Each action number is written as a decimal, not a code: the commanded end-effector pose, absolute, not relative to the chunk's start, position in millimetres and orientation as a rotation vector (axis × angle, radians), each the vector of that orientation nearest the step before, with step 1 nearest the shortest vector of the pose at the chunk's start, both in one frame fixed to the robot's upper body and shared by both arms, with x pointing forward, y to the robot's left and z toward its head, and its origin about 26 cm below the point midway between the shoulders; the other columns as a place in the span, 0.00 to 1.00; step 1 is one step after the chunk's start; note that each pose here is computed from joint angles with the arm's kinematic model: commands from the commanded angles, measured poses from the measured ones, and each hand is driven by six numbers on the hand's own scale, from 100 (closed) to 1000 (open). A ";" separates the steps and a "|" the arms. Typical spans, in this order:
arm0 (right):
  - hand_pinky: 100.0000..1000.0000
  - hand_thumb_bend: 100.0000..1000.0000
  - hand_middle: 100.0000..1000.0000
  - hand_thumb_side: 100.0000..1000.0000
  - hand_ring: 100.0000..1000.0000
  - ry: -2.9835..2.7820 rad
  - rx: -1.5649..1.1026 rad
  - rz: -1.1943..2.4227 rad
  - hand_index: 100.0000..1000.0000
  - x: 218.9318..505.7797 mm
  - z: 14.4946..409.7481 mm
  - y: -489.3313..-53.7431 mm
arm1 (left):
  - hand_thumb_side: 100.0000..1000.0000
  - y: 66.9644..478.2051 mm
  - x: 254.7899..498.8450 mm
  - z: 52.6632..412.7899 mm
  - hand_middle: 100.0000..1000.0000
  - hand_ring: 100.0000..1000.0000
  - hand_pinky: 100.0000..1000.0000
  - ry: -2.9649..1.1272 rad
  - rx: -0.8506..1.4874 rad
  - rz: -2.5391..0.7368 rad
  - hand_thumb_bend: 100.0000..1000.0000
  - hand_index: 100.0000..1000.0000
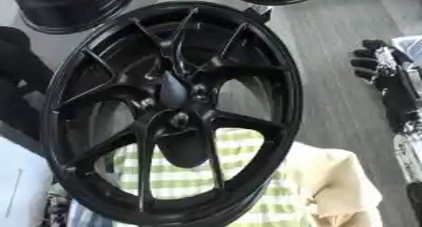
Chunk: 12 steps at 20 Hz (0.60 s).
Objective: Pull the pin out of the wheel hub.
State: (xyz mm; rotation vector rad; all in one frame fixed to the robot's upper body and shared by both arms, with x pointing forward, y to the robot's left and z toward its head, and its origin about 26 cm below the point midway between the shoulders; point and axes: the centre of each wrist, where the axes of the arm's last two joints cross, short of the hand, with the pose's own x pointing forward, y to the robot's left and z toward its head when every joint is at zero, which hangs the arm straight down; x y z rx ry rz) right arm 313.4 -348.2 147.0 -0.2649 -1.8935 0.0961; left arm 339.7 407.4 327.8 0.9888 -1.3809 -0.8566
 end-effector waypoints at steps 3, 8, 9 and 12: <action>0.81 0.00 0.71 0.77 0.77 -1.923 -0.293 0.104 0.81 311.7 156.9 -351.2 | 0.02 436.1 334.1 301.3 0.66 0.77 0.84 -1.361 0.946 -0.729 0.00 0.50; 0.81 0.00 0.71 0.77 0.77 -1.922 -0.288 0.103 0.81 312.0 156.1 -350.4 | 0.21 440.0 335.2 261.4 0.68 0.78 0.84 -1.326 0.833 -0.721 0.00 0.61; 0.81 0.00 0.71 0.77 0.77 -1.922 -0.287 0.103 0.81 312.2 156.1 -350.2 | 0.25 439.4 335.1 254.4 0.69 0.78 0.84 -1.325 0.804 -0.724 0.00 0.62; 0.81 0.00 0.71 0.77 0.77 -1.924 -0.283 0.099 0.81 312.7 156.6 -349.9 | 0.56 438.8 334.4 238.8 0.74 0.81 0.86 -1.314 0.753 -0.728 0.11 0.77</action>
